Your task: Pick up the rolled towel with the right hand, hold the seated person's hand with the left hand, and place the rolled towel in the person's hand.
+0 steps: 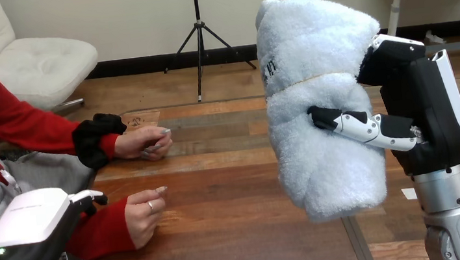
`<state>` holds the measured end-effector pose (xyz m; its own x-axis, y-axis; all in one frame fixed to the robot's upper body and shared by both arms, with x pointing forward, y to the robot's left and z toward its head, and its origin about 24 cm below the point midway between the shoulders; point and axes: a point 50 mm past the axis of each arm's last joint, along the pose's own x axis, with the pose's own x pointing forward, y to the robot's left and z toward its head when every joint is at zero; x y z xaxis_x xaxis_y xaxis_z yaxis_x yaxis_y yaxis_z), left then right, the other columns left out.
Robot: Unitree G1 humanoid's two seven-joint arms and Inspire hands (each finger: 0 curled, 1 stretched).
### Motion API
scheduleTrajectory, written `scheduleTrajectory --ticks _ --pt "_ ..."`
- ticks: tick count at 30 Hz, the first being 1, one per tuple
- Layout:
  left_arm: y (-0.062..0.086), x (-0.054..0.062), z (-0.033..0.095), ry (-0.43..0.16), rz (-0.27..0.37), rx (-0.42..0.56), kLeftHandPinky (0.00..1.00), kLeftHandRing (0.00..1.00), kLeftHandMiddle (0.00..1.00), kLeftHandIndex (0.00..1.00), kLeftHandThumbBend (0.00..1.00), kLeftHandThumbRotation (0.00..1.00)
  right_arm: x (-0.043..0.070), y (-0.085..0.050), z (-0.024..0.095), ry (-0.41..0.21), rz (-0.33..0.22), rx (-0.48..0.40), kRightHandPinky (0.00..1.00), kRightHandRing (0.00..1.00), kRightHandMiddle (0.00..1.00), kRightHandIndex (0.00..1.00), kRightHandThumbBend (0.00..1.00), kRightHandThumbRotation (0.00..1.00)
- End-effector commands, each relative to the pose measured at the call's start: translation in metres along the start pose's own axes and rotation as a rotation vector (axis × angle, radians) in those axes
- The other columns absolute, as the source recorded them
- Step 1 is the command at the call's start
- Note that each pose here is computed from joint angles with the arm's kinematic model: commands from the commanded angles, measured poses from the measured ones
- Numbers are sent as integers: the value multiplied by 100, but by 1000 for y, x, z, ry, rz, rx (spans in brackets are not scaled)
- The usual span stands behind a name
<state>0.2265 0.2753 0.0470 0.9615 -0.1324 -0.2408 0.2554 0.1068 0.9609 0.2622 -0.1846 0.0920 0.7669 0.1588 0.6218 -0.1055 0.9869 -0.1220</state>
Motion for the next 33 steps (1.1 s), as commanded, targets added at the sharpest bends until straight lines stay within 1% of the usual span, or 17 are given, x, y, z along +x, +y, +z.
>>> scheduleTrajectory --ticks 1,2,5,8,11,14,20,29,33 --pt "17 12 0 -10 54 21 67 72 77 80 100 14 12 -4 14 -104 -16 8 15 21 30 32 68 0" --pt "16 12 0 -9 50 17 68 72 77 80 100 14 12 -4 14 -103 -16 14 15 21 30 32 67 0" --pt "14 13 0 -3 39 2 68 72 78 80 100 14 12 -4 15 -108 -12 -16 15 21 30 32 68 0" --pt "11 16 -1 -4 35 7 68 72 77 80 100 13 11 -3 15 -104 -17 7 15 21 30 32 67 0" --pt "7 18 -3 -3 43 -11 67 72 77 80 100 12 11 -3 14 -110 -13 14 15 21 30 32 67 0" --pt "5 20 -3 -7 44 -18 67 71 76 79 100 11 11 -3 15 -111 -13 11 15 21 30 32 67 0" --pt "-1 23 -4 0 23 -34 66 70 76 78 100 9 10 -2 14 -102 -12 6 15 21 30 32 67 0" --pt "-9 29 -7 -1 10 -55 64 68 73 76 100 6 9 -2 15 -116 6 -22 16 22 30 31 67 0" --pt "-12 30 -9 -7 6 -69 63 67 72 75 100 5 8 -1 16 -117 7 -21 16 22 30 31 67 0"
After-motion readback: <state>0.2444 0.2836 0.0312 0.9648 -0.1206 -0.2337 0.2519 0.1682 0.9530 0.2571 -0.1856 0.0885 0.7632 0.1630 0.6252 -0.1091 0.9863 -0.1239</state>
